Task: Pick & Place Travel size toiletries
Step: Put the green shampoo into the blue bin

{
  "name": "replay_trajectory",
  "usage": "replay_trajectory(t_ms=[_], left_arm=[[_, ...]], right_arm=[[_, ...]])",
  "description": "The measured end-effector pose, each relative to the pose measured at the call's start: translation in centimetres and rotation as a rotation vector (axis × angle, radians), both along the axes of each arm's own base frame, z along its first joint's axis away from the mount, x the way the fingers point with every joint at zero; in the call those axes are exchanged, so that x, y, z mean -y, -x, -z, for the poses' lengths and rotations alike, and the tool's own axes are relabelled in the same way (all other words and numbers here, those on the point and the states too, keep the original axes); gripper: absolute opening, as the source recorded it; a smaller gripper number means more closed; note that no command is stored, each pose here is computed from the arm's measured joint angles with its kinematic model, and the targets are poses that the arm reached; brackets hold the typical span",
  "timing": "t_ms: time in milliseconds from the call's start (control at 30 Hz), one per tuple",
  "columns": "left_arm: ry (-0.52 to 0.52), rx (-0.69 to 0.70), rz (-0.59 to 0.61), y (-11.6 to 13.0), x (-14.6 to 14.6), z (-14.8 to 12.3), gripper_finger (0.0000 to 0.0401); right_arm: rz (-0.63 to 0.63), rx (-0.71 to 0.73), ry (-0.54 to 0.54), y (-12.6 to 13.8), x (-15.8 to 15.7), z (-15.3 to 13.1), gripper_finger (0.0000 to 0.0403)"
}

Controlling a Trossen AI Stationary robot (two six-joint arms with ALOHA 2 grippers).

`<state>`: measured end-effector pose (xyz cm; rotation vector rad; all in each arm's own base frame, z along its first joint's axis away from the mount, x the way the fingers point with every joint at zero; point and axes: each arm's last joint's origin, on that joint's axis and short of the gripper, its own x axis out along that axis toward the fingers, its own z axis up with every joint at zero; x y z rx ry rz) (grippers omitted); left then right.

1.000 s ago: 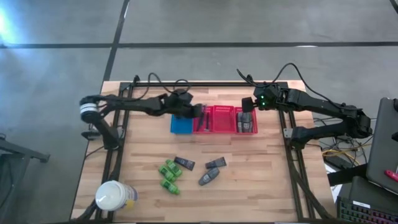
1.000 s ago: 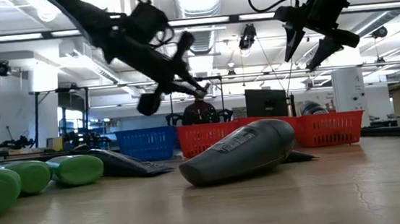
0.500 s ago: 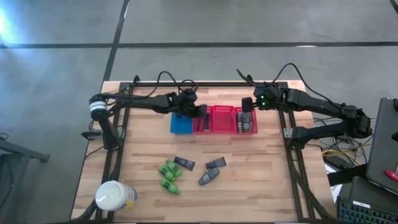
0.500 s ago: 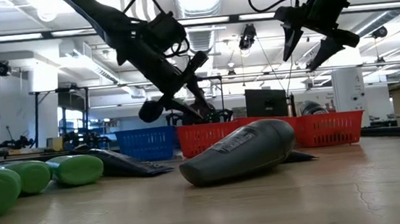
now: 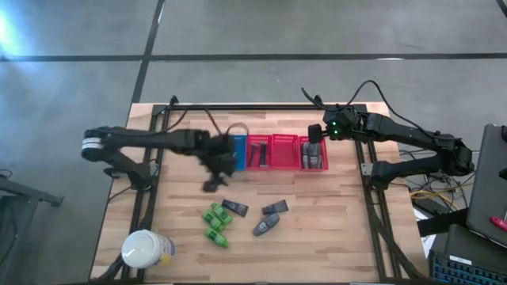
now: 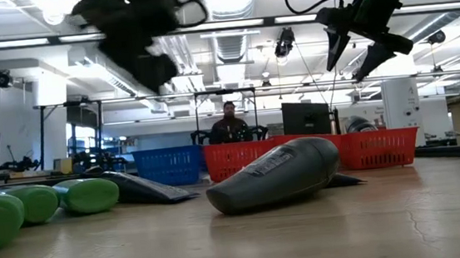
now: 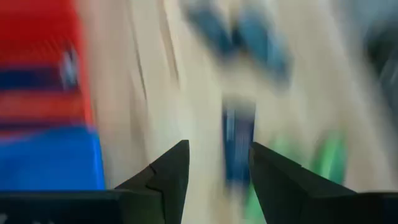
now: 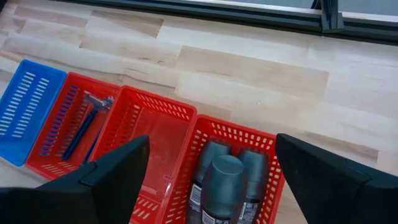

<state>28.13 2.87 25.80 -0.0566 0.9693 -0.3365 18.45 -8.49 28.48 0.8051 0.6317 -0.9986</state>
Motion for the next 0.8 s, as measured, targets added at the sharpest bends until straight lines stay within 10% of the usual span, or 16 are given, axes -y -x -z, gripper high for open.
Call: replay_trajectory(t_ms=[133,367,800], left_arm=[[-0.261,-0.172,0.209,3.2,3.9,0.0,0.0167],[-0.307,-0.129,0.48,5.1,9.9,2.9,0.0169],[-0.283,-0.135,0.379,4.9,13.0,6.7,0.0254]], right_arm=[[-0.001,0.002,-0.004,0.0,0.0,0.0,0.0333],[0.001,0.007,-0.009,0.0,0.0,0.0,0.0324],[0.024,0.021,-0.022,0.0,0.0,0.0,0.0332]])
